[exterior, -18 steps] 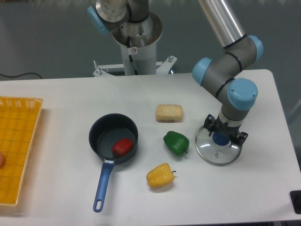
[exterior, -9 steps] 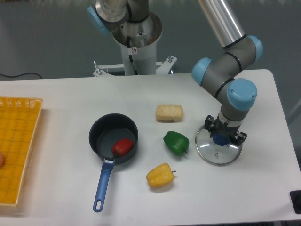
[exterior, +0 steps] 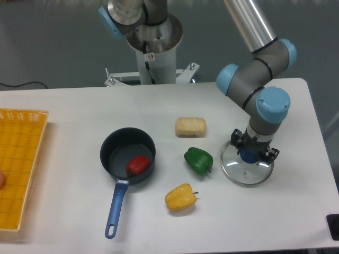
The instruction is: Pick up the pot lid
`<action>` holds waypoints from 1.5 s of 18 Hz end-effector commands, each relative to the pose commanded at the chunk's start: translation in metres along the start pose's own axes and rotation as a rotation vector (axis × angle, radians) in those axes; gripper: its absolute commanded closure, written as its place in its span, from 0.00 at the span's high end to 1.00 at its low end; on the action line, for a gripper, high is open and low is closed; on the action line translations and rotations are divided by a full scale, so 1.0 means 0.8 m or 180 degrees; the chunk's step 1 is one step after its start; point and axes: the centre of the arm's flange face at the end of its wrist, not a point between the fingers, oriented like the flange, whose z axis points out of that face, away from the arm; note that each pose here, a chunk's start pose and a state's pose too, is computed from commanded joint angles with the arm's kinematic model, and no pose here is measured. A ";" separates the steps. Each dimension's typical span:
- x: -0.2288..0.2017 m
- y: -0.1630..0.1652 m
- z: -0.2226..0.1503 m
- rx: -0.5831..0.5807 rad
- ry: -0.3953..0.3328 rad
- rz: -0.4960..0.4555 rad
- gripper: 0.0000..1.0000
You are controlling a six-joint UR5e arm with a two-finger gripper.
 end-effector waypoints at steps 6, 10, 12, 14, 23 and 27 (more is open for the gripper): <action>0.013 -0.009 -0.031 0.0007 -0.0063 0.0025 0.64; 0.026 -0.009 -0.054 -0.0014 0.0007 0.0014 0.64; 0.030 -0.009 -0.061 -0.0020 0.0026 0.0014 0.64; 0.033 -0.009 -0.070 -0.0026 0.0045 0.0018 0.64; 0.042 -0.008 -0.097 -0.0029 0.0151 0.0016 0.64; 0.045 -0.012 -0.098 -0.0027 0.0162 0.0030 0.64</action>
